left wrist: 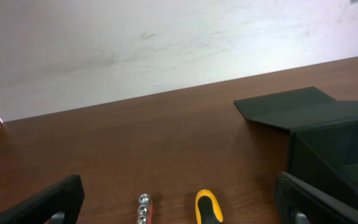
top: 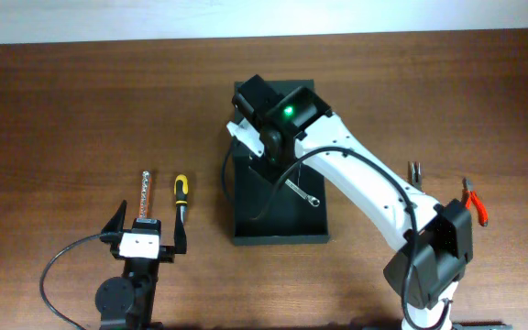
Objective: Pack container
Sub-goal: 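Lift the wrench and carry it left over the green box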
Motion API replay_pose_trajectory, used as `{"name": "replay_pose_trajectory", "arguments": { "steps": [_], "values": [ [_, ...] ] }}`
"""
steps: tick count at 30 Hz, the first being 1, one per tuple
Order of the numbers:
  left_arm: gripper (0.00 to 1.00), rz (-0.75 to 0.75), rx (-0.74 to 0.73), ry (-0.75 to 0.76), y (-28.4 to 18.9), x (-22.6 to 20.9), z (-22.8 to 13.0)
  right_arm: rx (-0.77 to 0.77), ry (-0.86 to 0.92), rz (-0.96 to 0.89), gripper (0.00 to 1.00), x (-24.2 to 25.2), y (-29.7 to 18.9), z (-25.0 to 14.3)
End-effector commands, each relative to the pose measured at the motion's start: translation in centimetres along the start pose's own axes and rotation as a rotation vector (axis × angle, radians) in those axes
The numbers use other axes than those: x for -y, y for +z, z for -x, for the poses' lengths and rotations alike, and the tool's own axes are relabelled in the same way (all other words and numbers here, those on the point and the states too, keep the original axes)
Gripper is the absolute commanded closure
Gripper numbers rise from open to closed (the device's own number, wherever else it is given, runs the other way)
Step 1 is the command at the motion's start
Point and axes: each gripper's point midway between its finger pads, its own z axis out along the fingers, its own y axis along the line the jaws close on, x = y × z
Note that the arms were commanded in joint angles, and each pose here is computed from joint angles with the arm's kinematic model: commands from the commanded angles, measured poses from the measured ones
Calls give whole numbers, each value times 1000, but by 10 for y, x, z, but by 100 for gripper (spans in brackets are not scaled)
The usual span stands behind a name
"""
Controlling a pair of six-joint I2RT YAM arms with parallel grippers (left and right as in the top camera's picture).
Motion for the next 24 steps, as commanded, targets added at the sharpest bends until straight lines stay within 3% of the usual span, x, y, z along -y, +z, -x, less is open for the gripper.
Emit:
{"name": "replay_pose_trajectory", "arguments": {
  "steps": [1, 24],
  "values": [
    [1, 7, -2, 12, 0, -1, -1, -18, -7, 1, 96, -2, 22, -4],
    [1, 7, -2, 12, 0, -1, -1, -46, 30, 36, 95, -9, 96, -27]
  ]
}}
